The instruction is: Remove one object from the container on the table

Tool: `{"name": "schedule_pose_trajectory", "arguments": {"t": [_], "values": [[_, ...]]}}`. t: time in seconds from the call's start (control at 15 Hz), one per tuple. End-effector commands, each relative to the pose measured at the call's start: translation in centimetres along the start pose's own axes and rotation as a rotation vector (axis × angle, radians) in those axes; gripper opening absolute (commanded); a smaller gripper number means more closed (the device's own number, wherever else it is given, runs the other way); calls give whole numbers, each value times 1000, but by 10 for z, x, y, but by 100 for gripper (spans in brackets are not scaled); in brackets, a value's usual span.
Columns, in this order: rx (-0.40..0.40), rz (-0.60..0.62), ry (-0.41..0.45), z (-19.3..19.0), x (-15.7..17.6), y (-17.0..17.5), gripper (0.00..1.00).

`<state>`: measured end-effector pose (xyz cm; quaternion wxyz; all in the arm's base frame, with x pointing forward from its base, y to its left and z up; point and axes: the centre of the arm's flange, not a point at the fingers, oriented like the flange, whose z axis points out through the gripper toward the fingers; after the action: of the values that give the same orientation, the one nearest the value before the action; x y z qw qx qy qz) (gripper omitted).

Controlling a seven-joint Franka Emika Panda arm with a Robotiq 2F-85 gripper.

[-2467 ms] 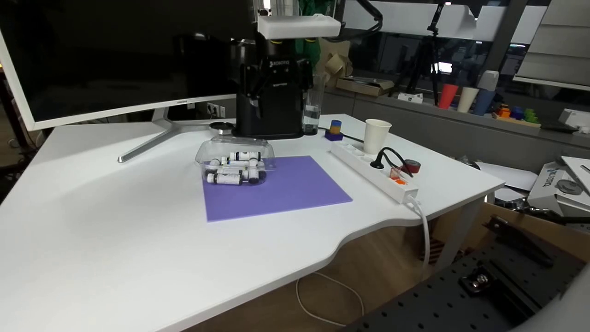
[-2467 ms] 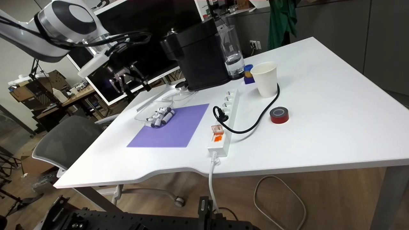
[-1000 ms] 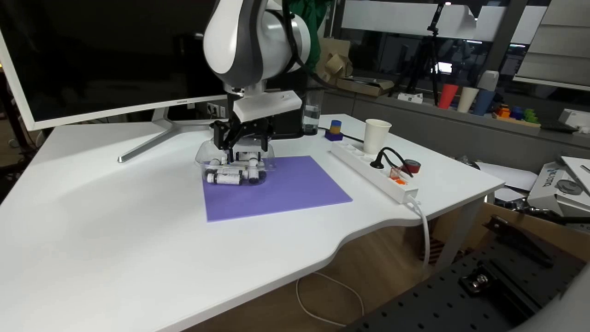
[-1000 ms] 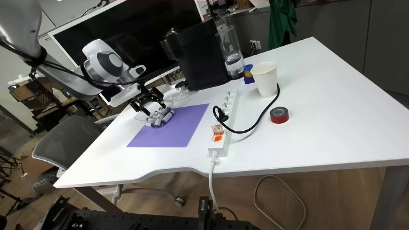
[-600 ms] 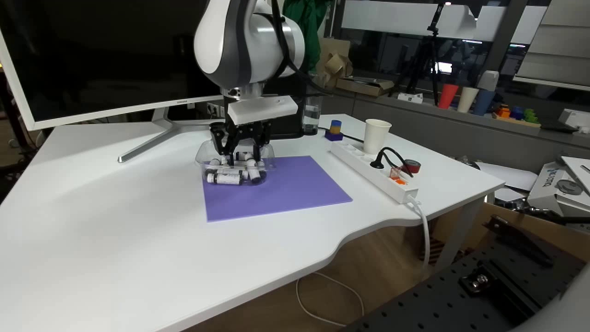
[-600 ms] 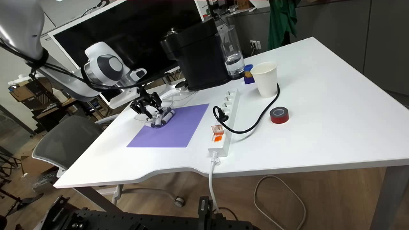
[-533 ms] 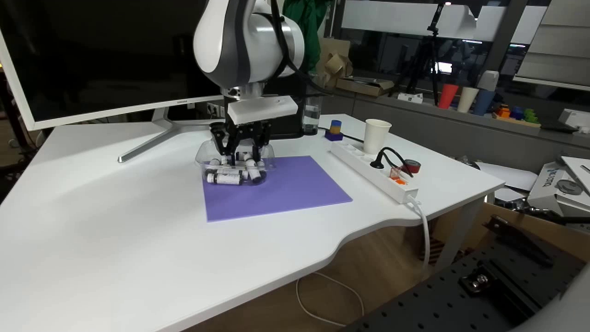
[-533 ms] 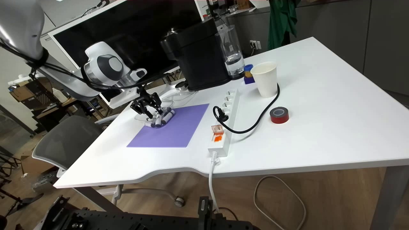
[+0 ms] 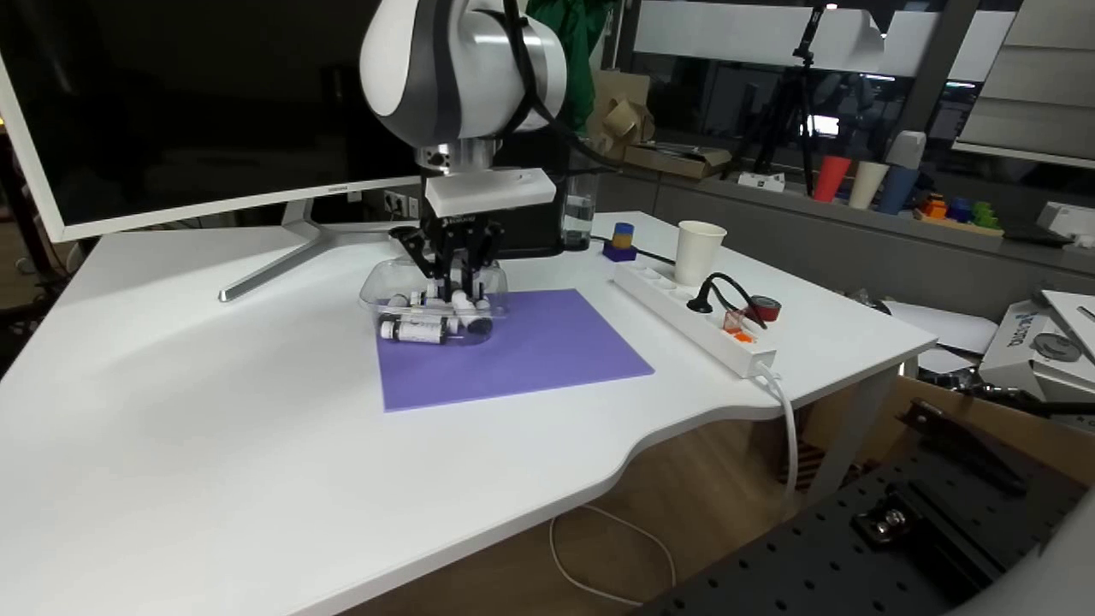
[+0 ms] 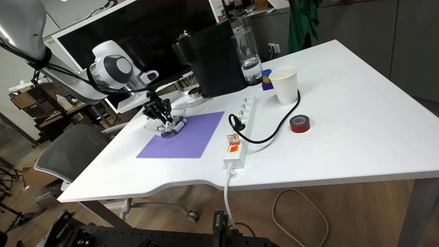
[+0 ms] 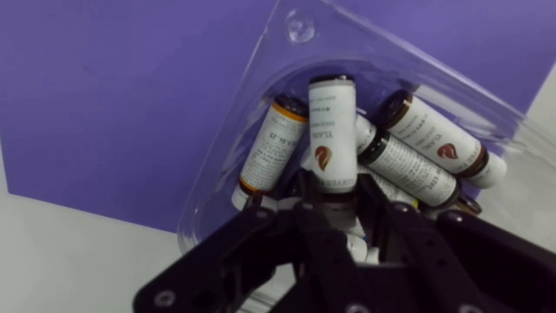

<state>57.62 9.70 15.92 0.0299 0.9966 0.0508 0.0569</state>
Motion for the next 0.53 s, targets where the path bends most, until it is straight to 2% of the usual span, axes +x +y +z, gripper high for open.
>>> {"name": "schedule_pose_trajectory", "arguments": {"t": [0.0,0.27,0.47], "values": [[28,28,10,-42,-1,10,7],[20,97,50,-87,-11,34,7],[-1,138,47,-97,-24,63,7]]}}
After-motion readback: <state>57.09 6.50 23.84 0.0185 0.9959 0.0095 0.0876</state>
